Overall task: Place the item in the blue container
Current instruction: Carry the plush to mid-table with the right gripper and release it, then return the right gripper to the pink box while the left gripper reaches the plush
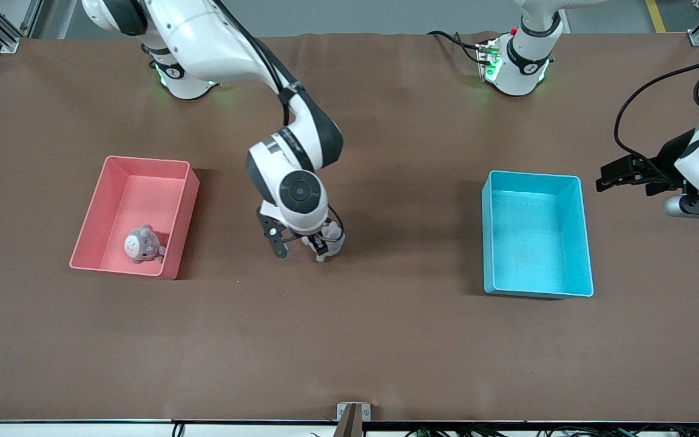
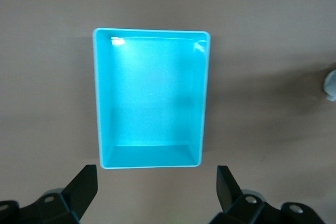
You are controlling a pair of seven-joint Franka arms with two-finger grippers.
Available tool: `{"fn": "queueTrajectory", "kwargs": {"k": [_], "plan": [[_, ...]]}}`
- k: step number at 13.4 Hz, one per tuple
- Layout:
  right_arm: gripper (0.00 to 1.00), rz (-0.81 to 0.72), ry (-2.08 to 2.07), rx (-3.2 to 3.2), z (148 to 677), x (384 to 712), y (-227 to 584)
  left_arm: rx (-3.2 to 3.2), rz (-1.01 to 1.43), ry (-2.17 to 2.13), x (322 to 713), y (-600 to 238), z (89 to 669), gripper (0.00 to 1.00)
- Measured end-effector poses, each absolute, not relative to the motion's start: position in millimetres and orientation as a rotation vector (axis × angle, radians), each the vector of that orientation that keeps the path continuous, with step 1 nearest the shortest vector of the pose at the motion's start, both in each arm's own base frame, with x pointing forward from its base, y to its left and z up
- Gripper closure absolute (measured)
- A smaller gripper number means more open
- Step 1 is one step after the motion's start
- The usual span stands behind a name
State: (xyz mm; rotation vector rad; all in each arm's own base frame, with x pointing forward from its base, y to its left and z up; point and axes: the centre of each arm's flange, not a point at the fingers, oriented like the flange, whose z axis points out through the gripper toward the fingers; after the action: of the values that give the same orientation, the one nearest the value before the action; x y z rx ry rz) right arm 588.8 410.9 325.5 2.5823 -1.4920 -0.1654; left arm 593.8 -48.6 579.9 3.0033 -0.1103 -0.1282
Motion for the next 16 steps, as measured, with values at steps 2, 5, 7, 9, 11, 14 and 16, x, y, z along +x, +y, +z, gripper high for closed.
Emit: {"fn": "queueTrajectory", "kwargs": {"k": [2,5,7,9,11,14,16], "plan": [[0.00,-0.209,-1.376,2.641,384,603,355,2.959,-0.154,-0.092,598,-65,570,0.00],[0.00,-0.195,-1.169,2.760,432,613,253,2.948,-0.171,0.010,612,-122,535,0.00],[0.00,-0.216,-1.058,2.836,436,610,182,2.949,-0.161,0.092,617,-184,508,0.00],[0.00,-0.225,-0.975,2.905,425,603,106,2.941,-0.131,0.108,616,-243,482,0.00],[0.00,-0.228,-0.894,2.966,404,591,27,2.925,-0.087,0.121,614,-295,450,0.00],[0.00,-0.203,-0.804,3.025,379,575,-53,2.891,-0.036,0.188,602,-371,399,0.00],[0.00,-0.116,-0.744,3.058,378,577,-79,2.859,-0.002,0.254,590,-413,370,0.00]]}}
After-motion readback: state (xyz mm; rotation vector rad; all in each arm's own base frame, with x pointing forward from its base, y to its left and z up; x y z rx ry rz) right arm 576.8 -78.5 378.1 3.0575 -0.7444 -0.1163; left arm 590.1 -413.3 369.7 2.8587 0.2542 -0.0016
